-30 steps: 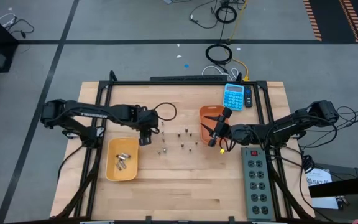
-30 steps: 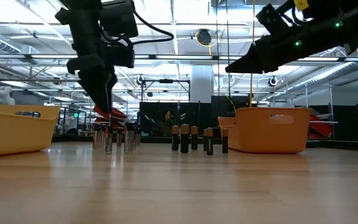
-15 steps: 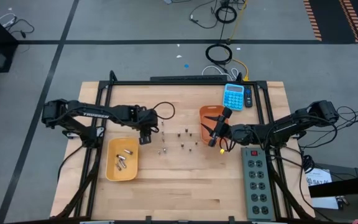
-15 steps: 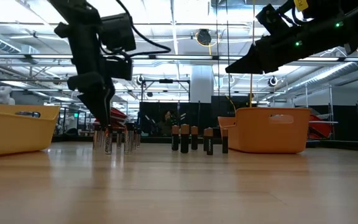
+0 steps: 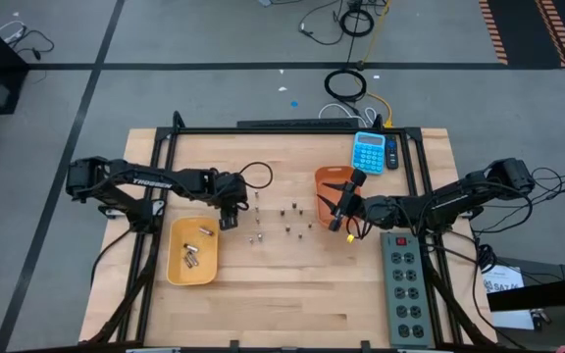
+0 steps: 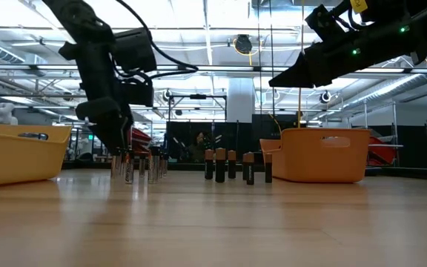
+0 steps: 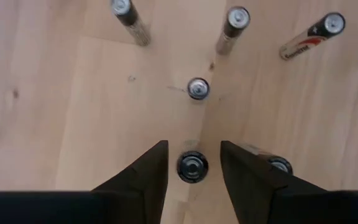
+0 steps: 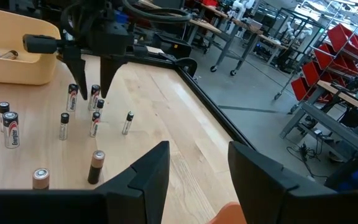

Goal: Sort batteries
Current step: Put the silver black battery into the yellow bin

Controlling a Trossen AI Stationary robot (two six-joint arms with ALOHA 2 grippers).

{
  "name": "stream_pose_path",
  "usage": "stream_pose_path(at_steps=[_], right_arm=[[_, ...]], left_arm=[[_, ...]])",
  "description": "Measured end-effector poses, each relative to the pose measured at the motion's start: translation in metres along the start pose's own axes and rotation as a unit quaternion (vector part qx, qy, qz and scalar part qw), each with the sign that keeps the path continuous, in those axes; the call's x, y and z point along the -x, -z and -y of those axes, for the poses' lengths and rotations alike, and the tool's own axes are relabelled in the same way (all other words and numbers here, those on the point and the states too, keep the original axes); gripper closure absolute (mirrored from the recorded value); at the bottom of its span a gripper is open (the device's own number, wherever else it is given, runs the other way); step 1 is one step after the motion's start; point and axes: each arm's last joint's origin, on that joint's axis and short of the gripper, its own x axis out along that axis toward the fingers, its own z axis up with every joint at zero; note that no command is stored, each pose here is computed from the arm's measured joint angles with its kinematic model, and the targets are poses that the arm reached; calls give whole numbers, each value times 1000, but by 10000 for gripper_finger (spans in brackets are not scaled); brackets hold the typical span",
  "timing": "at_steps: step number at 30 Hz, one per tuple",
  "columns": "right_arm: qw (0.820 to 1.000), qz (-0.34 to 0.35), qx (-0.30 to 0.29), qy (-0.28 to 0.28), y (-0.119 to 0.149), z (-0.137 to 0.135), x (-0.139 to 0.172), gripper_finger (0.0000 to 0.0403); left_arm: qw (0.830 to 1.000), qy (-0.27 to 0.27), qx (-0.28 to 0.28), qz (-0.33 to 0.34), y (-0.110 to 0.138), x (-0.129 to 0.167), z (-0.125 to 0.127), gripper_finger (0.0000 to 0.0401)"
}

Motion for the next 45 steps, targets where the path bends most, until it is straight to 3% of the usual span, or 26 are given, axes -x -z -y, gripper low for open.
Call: stream_pose_path(at_steps=[8,19,27,30,33,35,40,43,45], right_arm=[[1000,0,0,0,0,0,0,248],[1000,0,0,0,0,0,0,248],[1000,0,0,0,0,0,0,248],[1000,0,0,0,0,0,0,248],[1000,0,0,0,0,0,0,248],[1000,0,0,0,0,0,0,248],[1000,0,0,0,0,0,0,248],[1000,0,0,0,0,0,0,248],[1000,0,-2,0,0,0,0,248]], left_arm=[[1000,6,0,-2,3,-3,0,356],[1000,-3,0,14,2,5,0,356],[998,-33,16,48,-1,70,-4,356],[995,54,61,60,6,99,1,356],[978,166,116,40,20,116,10,356],[971,200,132,9,30,124,17,356],[972,162,154,-77,47,124,31,356],[973,124,171,-90,50,116,34,354],[973,103,183,-97,52,111,35,329]])
